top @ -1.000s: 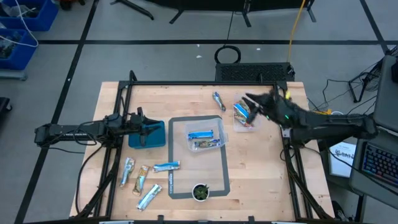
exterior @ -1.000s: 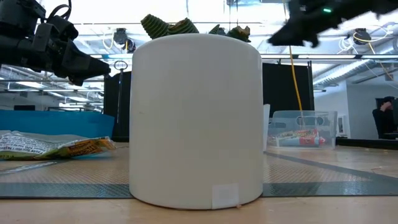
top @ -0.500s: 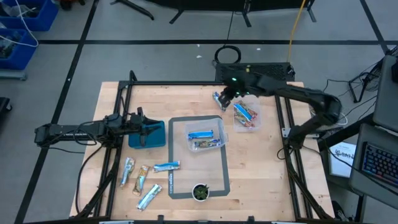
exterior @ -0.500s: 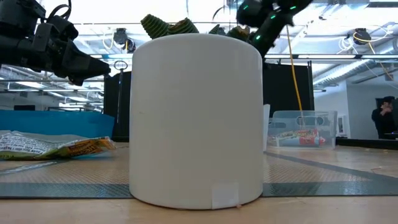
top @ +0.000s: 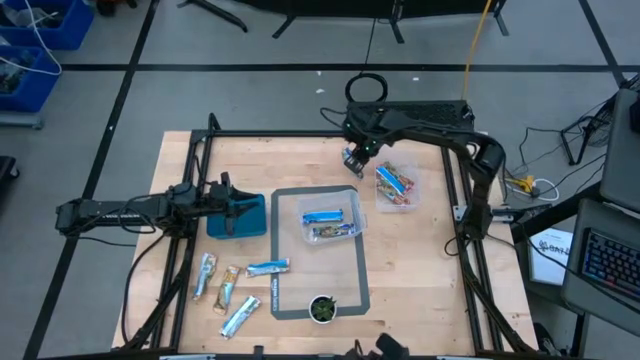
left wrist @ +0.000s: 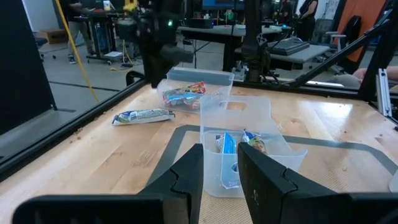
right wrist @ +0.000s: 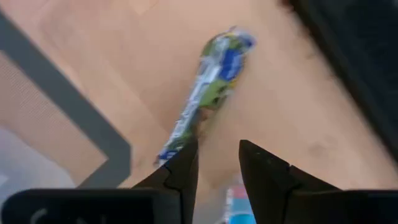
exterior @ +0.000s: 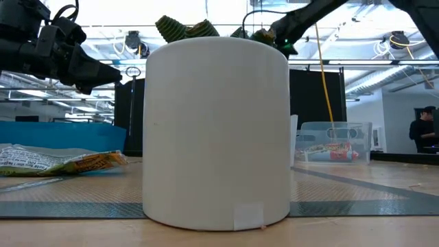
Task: Pick and place Granola Bars by type
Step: Put the blue granola bar into the left transparent bin
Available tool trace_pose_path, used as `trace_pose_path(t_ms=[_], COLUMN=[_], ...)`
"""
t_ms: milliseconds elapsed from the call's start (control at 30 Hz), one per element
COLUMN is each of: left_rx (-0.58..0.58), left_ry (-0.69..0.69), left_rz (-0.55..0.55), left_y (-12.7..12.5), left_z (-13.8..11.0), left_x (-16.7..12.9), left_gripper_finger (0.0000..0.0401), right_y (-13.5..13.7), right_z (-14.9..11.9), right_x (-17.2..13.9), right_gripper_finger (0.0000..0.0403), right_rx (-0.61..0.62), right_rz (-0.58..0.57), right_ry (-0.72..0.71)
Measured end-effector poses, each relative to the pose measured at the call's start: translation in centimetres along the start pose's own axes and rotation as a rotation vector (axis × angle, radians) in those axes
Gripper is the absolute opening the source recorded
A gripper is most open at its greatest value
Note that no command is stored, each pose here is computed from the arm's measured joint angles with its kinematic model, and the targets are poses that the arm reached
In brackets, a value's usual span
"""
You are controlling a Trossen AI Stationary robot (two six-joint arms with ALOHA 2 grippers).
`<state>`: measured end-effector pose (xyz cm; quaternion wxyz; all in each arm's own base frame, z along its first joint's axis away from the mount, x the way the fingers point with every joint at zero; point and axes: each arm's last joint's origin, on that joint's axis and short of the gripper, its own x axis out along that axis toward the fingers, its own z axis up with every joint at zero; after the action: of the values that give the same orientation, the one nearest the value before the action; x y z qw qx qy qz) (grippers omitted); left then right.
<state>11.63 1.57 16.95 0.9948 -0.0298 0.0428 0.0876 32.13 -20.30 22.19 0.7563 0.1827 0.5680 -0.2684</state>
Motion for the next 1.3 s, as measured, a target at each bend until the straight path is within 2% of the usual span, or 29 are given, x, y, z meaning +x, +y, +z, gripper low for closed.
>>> trace_pose_path(t_ms=[300, 433, 867, 1300], left_rx=[0.0, 0.0, 0.0, 0.0], left_ry=[0.0, 0.0, 0.0, 0.0], left_rz=[0.0, 0.0, 0.0, 0.0], left_y=[0.0, 0.0, 0.0, 0.0], left_z=[0.0, 0.0, 0.0, 0.0], left_x=[0.0, 0.0, 0.0, 0.0], left_gripper_finger=[0.0104, 0.0104, 0.0104, 0.0104], right_y=[0.8, 1.0, 1.1, 0.9], right_z=[0.4, 0.4, 0.3, -1.4], right_x=[2.8, 3.3, 4.1, 5.6], right_gripper_finger=[0.021, 0.0235, 0.0225, 0.0224], right_rx=[-0.018, -0.017, 0.002, 0.005], right_rz=[0.035, 0.035, 0.039, 0.031], right_ry=[0.023, 0.033, -0.008, 0.059])
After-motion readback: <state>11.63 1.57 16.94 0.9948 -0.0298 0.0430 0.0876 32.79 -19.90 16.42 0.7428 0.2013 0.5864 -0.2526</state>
